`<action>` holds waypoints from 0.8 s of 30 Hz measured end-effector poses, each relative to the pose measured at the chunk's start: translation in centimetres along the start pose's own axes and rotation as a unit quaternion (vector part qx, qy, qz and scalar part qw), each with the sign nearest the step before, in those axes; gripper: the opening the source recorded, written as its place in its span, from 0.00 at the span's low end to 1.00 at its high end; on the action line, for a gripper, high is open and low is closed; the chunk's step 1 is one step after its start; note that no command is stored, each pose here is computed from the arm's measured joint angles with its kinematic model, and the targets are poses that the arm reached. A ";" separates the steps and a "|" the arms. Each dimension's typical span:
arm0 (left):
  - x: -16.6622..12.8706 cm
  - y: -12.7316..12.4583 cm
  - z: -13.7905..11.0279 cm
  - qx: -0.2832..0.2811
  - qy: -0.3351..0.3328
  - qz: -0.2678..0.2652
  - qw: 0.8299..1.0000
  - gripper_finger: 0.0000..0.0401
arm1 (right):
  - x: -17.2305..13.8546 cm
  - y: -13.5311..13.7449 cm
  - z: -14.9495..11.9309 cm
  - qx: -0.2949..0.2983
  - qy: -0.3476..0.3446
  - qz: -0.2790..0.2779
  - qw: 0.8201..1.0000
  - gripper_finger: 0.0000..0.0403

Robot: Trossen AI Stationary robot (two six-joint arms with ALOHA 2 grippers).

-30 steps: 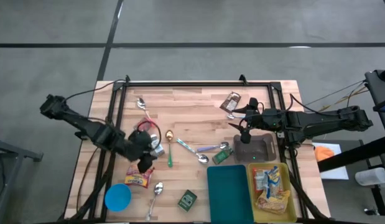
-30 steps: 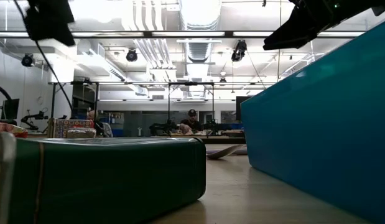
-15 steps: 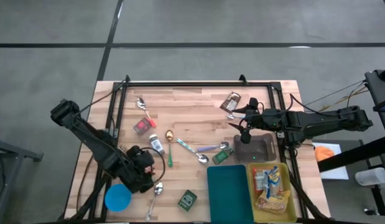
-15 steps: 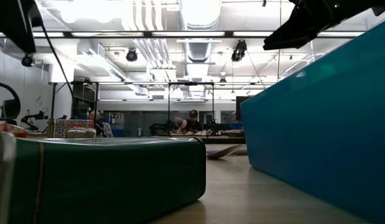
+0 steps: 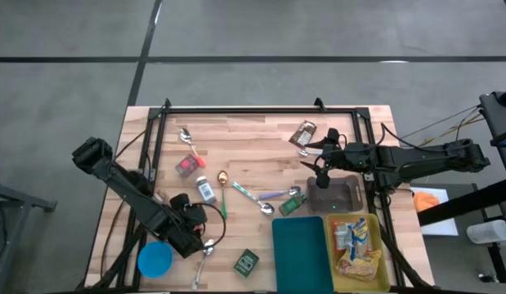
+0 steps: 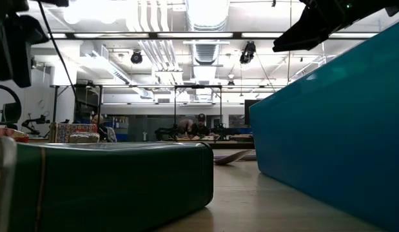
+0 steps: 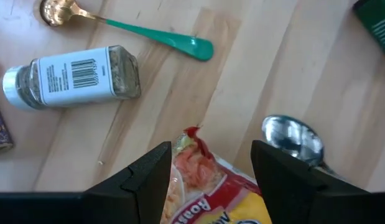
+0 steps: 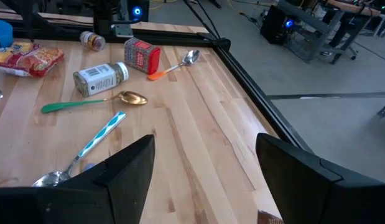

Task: Pick & Place Food Item
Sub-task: Put the red noodle pack into the yellow bin

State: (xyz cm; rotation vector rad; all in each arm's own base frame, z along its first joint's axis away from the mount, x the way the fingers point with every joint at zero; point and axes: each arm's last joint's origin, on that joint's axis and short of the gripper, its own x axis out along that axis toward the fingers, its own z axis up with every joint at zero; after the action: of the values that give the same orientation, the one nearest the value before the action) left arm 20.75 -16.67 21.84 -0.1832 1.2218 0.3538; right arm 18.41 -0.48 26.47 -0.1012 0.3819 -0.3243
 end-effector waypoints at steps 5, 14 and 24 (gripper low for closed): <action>1.4 0.8 -0.6 0.004 0.000 -0.007 1.000 0.55 | 0.0 0.0 0.0 0.000 0.000 0.000 1.000 0.69; 3.3 2.6 -0.4 0.041 0.039 -0.055 0.997 0.55 | 0.0 0.0 0.0 0.000 0.000 0.000 1.000 0.69; 4.2 4.6 1.1 0.121 0.007 -0.133 0.984 0.55 | 0.0 0.0 0.0 0.000 0.000 0.000 1.000 0.69</action>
State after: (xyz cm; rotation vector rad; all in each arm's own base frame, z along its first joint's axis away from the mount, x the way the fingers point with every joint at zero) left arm 21.33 -11.33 18.55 -0.1368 1.2248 -0.0295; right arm 18.41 -0.48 26.47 -0.1015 0.3820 -0.3242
